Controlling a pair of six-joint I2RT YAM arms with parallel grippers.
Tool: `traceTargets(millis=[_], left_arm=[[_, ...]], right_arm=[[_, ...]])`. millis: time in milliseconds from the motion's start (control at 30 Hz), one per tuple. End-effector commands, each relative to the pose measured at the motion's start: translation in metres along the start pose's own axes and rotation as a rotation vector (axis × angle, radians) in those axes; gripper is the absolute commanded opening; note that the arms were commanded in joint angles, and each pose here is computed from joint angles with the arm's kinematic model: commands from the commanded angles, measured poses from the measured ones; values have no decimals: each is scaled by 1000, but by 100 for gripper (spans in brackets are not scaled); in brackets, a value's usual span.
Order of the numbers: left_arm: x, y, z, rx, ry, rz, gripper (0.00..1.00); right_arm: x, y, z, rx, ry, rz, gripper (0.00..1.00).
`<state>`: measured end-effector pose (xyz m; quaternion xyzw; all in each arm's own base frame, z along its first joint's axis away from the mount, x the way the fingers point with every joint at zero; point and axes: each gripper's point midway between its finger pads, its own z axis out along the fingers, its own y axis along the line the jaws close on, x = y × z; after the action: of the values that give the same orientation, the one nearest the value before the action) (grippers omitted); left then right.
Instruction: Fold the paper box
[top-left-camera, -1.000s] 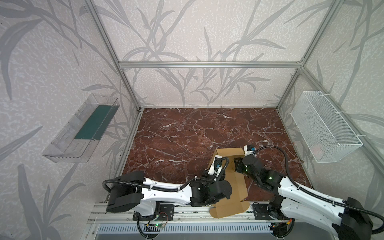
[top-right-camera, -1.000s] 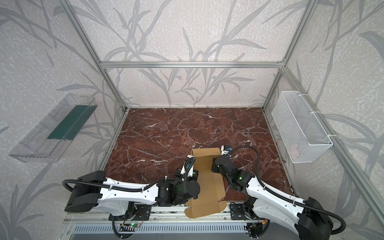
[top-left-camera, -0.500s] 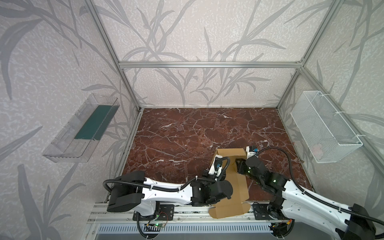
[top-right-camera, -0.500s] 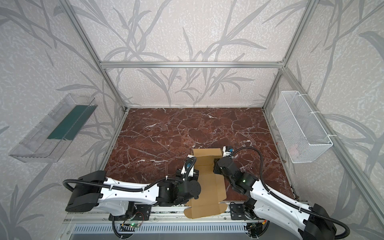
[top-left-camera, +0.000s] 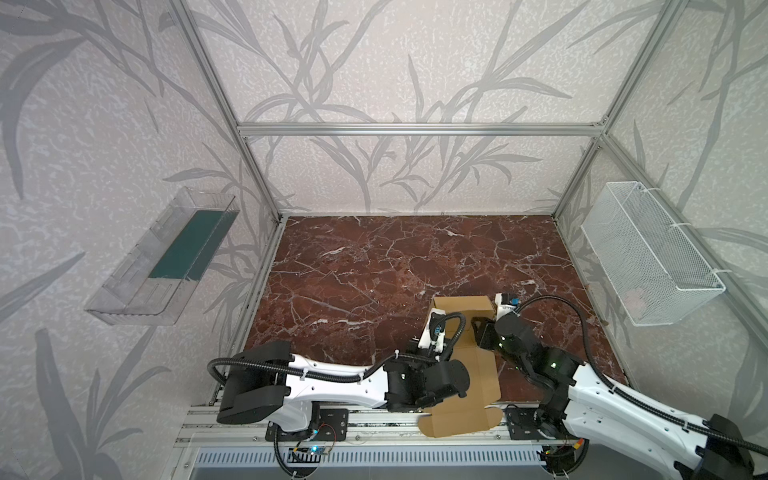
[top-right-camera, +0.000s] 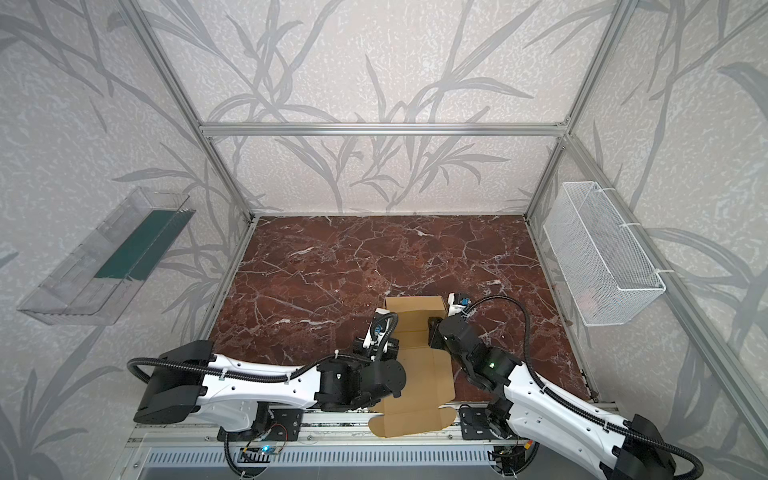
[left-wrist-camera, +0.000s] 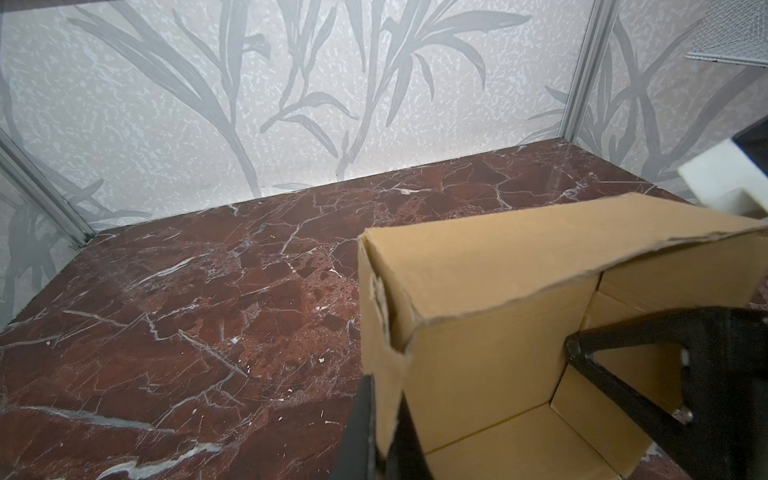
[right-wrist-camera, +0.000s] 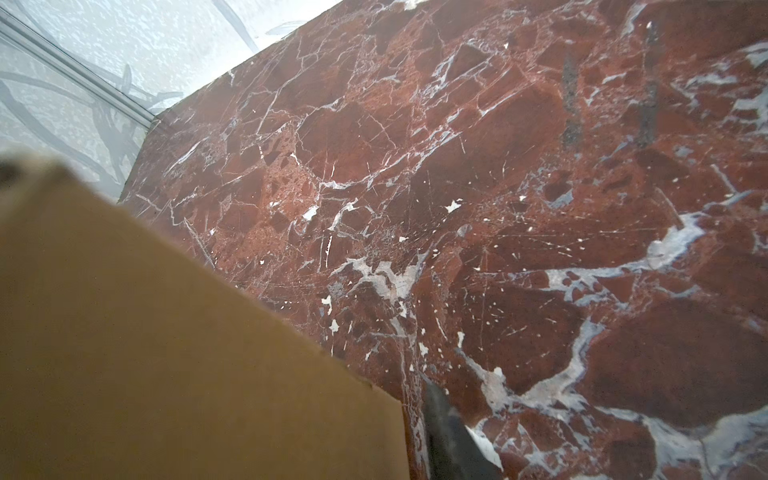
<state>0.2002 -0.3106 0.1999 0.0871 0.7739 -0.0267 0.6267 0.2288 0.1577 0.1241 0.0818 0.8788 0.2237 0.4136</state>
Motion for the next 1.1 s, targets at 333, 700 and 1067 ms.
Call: traceTargets(millis=[333, 700, 1067], left_arm=[[0, 7, 7, -55, 12, -33, 0], [3, 11, 9, -63, 21, -41, 0], [2, 10, 9, -68, 26, -41, 0]], right_arm=[[3, -5, -7, 20, 12, -22, 43], [3, -9, -11, 34, 9, -21, 34], [5, -21, -10, 118, 35, -33, 18]])
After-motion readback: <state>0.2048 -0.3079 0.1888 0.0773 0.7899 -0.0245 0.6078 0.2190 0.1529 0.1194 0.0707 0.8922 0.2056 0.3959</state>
